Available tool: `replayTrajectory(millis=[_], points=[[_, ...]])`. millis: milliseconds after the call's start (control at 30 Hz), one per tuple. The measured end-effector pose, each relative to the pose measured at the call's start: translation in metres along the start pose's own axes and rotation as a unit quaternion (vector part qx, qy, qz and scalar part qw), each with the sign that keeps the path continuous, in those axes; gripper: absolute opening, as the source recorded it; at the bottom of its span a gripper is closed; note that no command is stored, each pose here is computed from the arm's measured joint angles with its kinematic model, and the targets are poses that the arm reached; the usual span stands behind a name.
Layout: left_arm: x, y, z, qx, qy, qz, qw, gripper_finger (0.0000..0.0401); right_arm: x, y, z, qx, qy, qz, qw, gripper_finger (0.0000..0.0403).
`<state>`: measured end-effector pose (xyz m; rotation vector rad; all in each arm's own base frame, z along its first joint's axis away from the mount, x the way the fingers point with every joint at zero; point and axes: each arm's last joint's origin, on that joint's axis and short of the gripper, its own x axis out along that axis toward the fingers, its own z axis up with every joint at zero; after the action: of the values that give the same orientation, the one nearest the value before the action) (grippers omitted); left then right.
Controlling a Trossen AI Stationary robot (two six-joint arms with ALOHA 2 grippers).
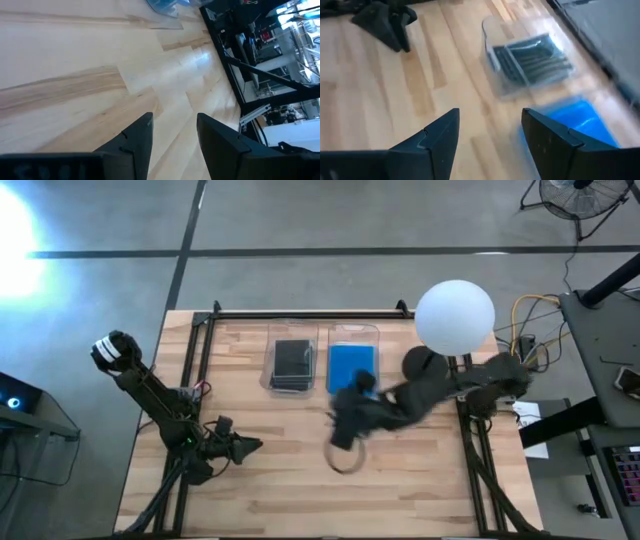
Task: Pick & place jewel cases by type
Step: Return to Home Position
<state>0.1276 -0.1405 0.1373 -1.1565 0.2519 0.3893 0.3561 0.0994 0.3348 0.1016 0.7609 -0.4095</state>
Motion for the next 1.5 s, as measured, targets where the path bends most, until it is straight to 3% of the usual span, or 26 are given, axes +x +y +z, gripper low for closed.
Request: replayTrajectory(millis=[100, 267, 367, 467, 533, 633, 800, 900, 967, 1067, 1233, 1400, 1500], points=[[0.0, 0.0, 0.0, 0.0, 0.0, 0.0, 1.0, 0.0135, -0.026, -0.011, -0.033, 0.04, -0.008, 0.013, 0.999, 0.0205], [0.0, 0.001, 0.0, 0.007, 0.0, 0.003, 1.0, 0.0135, -0.067, -0.05, -0.07, 0.08, 0.003, 0.03, 0.996, 0.0203], [0.0, 0.0, 0.0, -0.013, -0.004, 0.001, 1.0, 0.0135, -0.091, -0.07, -0.081, 0.181, 0.001, 0.089, 0.98, 0.0203], [0.0, -0.006, 0.0, -0.044, -0.016, -0.017, 0.999, 0.0135, -0.105, -0.077, -0.082, 0.15, -0.079, 0.174, 0.97, 0.0203], [-0.001, -0.014, 0.0, -0.025, -0.027, -0.039, 0.999, 0.0135, -0.107, -0.081, -0.082, 0.119, -0.142, 0.272, 0.944, 0.0203], [0.002, -0.028, 0.003, 0.01, -0.047, -0.071, 0.996, 0.0135, -0.095, -0.092, -0.088, 0.096, -0.244, 0.384, 0.885, 0.0203], [0.01, -0.051, 0.017, 0.069, -0.052, -0.123, 0.989, 0.0135, -0.045, -0.126, -0.129, 0.154, -0.27, 0.413, 0.856, 0.0203], [0.014, -0.069, 0.031, 0.103, -0.037, -0.19, 0.976, 0.0135, -0.043, -0.142, -0.143, 0.146, -0.337, 0.447, 0.816, 0.0203], [0.015, -0.079, 0.043, 0.119, -0.042, -0.237, 0.963, 0.0135, -0.041, -0.148, -0.155, 0.138, -0.343, 0.441, 0.818, 0.0203], [0.013, -0.089, 0.063, 0.143, -0.063, -0.283, 0.946, 0.0135, -0.035, -0.157, -0.175, 0.142, -0.325, 0.411, 0.84, 0.0203], [-0.001, -0.096, 0.089, 0.176, -0.096, -0.308, 0.93, 0.0135, -0.037, -0.164, -0.201, 0.14, -0.34, 0.415, 0.832, 0.0203], [-0.017, -0.084, 0.103, 0.221, -0.069, -0.268, 0.935, 0.0135, -0.033, -0.171, -0.225, 0.156, -0.342, 0.388, 0.841, 0.0203], [-0.025, -0.072, 0.11, 0.241, -0.049, -0.231, 0.941, 0.0135, -0.035, -0.174, -0.232, 0.155, -0.362, 0.384, 0.835, 0.0203]])
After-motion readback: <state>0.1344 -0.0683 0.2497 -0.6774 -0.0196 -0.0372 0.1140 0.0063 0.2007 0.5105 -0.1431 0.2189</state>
